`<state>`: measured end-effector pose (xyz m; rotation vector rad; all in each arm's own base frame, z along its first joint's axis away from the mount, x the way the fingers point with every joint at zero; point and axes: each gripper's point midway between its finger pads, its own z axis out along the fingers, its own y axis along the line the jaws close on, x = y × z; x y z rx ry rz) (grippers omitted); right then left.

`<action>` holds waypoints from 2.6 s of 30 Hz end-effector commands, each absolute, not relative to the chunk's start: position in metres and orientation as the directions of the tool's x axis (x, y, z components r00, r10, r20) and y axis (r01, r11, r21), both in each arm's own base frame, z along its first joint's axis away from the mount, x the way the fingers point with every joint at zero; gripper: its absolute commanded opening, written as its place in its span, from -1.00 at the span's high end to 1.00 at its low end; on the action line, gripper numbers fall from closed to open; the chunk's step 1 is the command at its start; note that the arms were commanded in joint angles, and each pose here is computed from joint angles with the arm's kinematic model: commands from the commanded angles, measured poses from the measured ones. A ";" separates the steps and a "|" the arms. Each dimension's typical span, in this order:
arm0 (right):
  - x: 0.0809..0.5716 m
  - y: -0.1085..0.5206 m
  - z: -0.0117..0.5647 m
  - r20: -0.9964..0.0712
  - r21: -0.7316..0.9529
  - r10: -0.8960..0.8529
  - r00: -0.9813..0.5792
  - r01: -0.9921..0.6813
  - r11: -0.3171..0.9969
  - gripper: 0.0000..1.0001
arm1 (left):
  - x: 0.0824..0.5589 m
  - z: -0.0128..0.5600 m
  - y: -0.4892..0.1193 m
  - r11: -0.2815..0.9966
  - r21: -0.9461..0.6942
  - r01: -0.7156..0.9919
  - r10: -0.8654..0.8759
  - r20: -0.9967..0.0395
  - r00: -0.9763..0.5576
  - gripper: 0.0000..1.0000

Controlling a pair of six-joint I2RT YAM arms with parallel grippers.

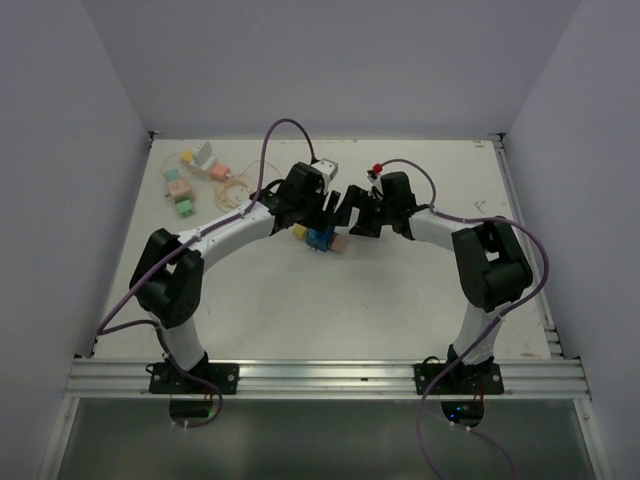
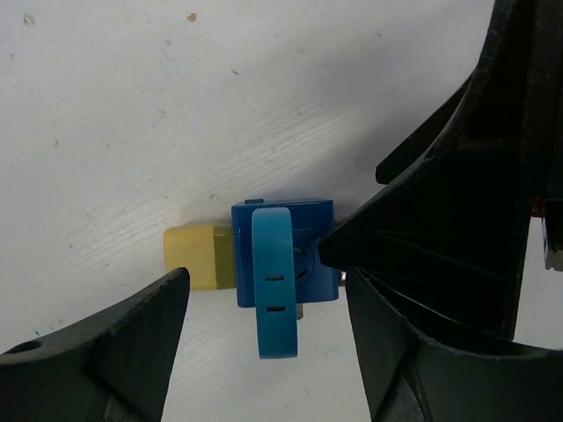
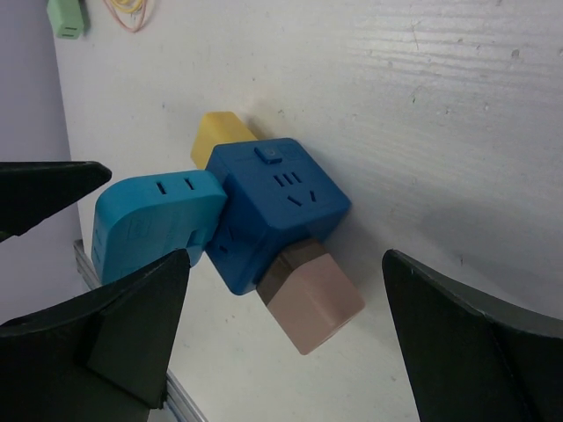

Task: Pull the plug off the socket

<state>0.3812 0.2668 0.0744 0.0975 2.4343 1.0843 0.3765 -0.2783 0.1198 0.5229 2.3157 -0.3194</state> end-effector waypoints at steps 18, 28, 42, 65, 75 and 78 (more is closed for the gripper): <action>0.382 0.262 0.091 -0.610 0.640 0.176 -0.772 -0.350 0.685 -0.95 | 0.383 0.111 -0.280 0.915 -0.059 0.400 0.255 -0.682 -0.685 -0.22; 0.378 0.273 0.091 -0.556 0.708 0.204 -0.805 -0.331 0.623 -0.96 | 0.384 0.100 -0.281 0.921 -0.062 0.383 0.247 -0.669 -0.701 0.15; 0.369 0.290 0.081 -0.403 0.820 0.291 -0.868 -0.201 0.536 -0.96 | 0.377 0.104 -0.276 0.925 -0.096 0.367 0.201 -0.697 -0.689 0.98; 0.366 0.304 0.045 -0.288 0.865 0.313 -0.905 -0.106 0.490 -0.95 | 0.370 0.105 -0.267 0.894 -0.293 0.339 0.041 -0.699 -0.714 1.00; 0.364 0.308 0.044 -0.287 0.871 0.303 -0.909 -0.115 0.478 -0.86 | 0.374 0.114 -0.258 0.893 -0.313 0.324 0.007 -0.710 -0.704 1.00; 0.362 0.312 0.044 -0.284 0.877 0.299 -0.911 -0.120 0.466 -0.79 | 0.371 0.115 -0.262 0.879 -0.337 0.339 -0.001 -0.710 -0.704 1.00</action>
